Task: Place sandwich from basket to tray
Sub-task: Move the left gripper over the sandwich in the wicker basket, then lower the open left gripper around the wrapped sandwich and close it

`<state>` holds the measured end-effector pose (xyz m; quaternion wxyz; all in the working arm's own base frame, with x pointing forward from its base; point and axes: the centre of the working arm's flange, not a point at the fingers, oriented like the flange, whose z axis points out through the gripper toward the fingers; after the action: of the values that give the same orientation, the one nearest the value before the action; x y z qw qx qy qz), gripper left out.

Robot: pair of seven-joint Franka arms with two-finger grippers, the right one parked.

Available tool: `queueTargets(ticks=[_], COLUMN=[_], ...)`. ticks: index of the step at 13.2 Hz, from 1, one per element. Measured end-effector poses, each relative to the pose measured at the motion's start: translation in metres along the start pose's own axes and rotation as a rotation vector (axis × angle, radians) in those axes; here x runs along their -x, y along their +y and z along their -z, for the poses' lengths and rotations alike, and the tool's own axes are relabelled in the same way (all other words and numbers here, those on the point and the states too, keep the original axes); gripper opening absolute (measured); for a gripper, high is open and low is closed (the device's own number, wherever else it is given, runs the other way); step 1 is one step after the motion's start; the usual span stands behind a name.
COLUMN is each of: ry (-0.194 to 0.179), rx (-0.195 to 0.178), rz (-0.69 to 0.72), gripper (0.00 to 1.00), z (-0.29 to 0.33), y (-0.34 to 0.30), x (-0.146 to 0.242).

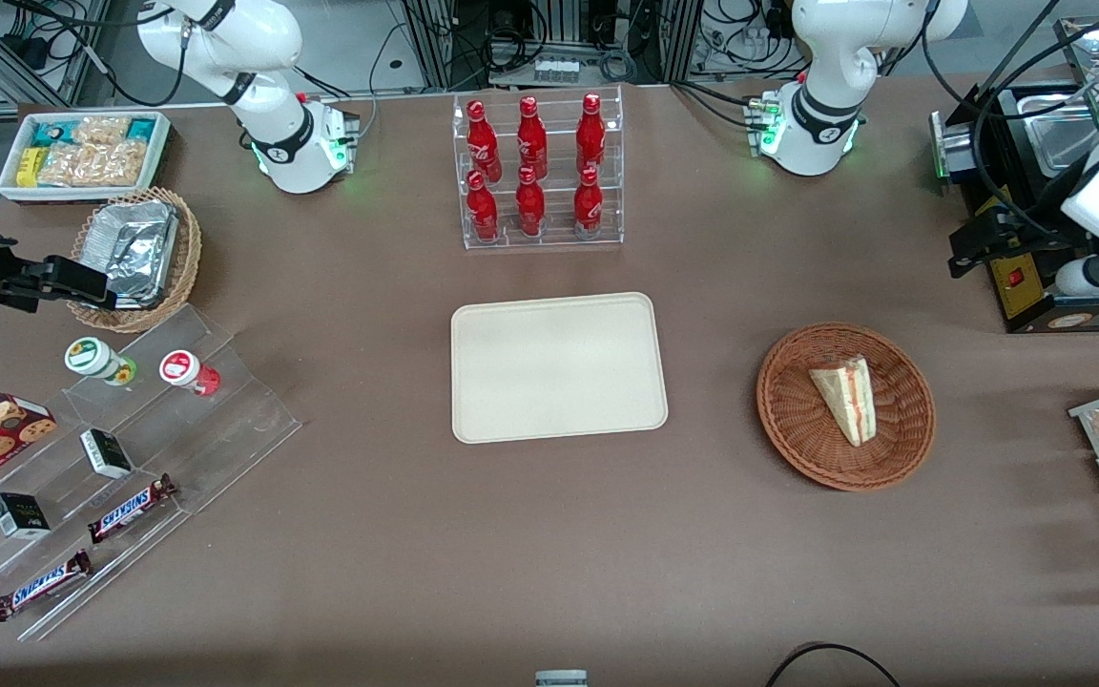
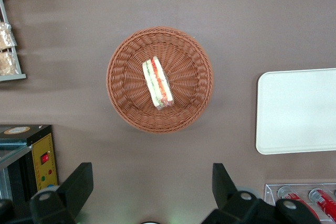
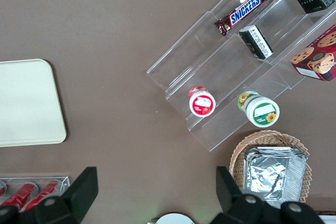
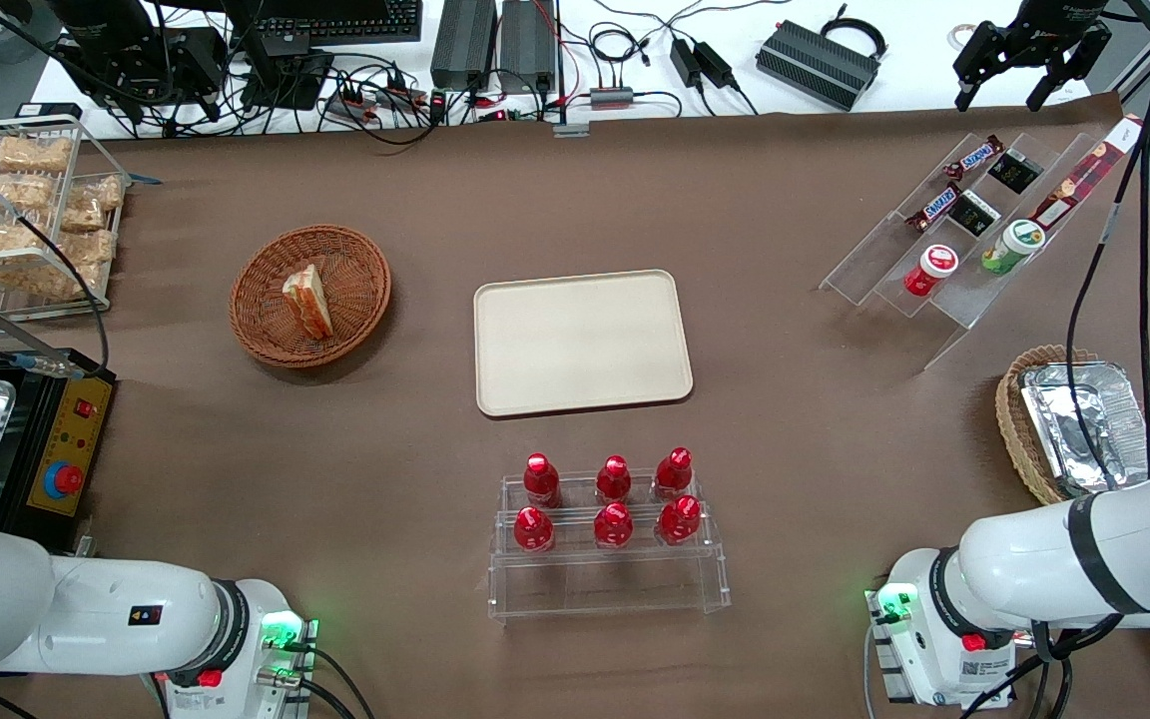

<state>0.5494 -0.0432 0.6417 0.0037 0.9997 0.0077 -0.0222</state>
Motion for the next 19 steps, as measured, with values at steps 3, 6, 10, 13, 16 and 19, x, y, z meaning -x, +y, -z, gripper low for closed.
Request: queueTargets(ticks=[3, 6, 10, 13, 16, 19], ry=[-0.012, -0.027, -0.027, 0.008, 0.052, 0.089], rx=[-0.001, -0.003, -0.007, -0.005, 0.005, 0.017], rz=[0.003, 0.016, 0.046, 0.151, 0.268, 0.323], gripper=[1.00, 1.00, 1.00, 1.00, 1.00, 1.00], z=[-0.001, -0.014, -0.101, -0.171, -0.230, -0.276], y=[-0.002, -0.005, -0.018, -0.015, -0.004, -0.001], x=[0.001, -0.006, -0.036, -0.041, -0.033, -0.019])
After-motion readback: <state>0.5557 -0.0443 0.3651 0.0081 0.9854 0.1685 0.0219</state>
